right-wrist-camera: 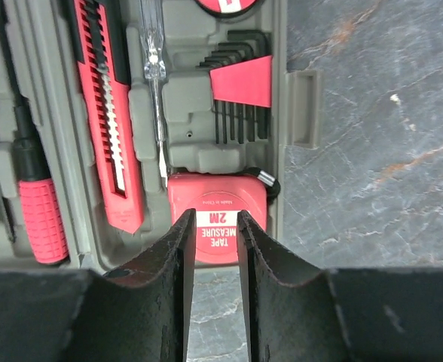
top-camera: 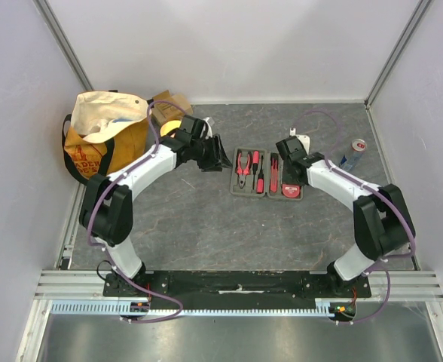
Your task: Pack the tool kit
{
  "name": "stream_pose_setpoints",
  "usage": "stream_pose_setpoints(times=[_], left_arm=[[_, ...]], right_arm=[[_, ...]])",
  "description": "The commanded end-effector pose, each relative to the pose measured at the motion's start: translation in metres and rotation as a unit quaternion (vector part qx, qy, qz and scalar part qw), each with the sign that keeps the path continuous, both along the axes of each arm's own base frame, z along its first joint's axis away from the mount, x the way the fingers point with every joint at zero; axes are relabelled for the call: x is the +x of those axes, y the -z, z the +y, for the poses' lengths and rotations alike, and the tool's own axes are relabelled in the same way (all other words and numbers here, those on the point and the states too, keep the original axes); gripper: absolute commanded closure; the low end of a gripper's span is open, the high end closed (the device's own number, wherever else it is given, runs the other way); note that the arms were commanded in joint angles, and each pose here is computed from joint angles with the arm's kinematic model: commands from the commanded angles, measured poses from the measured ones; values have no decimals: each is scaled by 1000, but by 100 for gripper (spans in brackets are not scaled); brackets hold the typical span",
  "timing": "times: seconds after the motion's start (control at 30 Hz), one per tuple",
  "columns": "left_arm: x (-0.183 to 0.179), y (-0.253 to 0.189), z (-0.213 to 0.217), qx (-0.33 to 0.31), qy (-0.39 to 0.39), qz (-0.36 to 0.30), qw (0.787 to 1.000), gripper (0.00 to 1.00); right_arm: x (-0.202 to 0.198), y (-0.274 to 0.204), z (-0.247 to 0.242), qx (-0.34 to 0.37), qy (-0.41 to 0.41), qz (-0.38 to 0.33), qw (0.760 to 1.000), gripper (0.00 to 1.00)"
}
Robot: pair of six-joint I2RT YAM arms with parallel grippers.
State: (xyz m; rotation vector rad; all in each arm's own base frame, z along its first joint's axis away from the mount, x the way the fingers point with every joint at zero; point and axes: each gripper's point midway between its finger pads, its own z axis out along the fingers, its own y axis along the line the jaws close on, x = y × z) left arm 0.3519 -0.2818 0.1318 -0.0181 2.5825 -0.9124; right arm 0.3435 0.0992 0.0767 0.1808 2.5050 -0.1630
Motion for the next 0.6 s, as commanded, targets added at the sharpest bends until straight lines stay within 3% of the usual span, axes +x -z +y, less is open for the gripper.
stream_pose_setpoints(times=[0.0, 0.3, 0.57], left_arm=[[10, -36, 6, -8, -9, -56, 998, 49], [1, -34, 18, -9, -18, -49, 999, 50], [9, -66, 37, -9, -43, -87, 995, 50]], right_arm=[[-3, 31, 6, 10, -2, 29, 1000, 66], [-28, 61, 1, 14, 25, 72, 997, 68], [17, -14, 22, 50, 2, -20, 999, 63]])
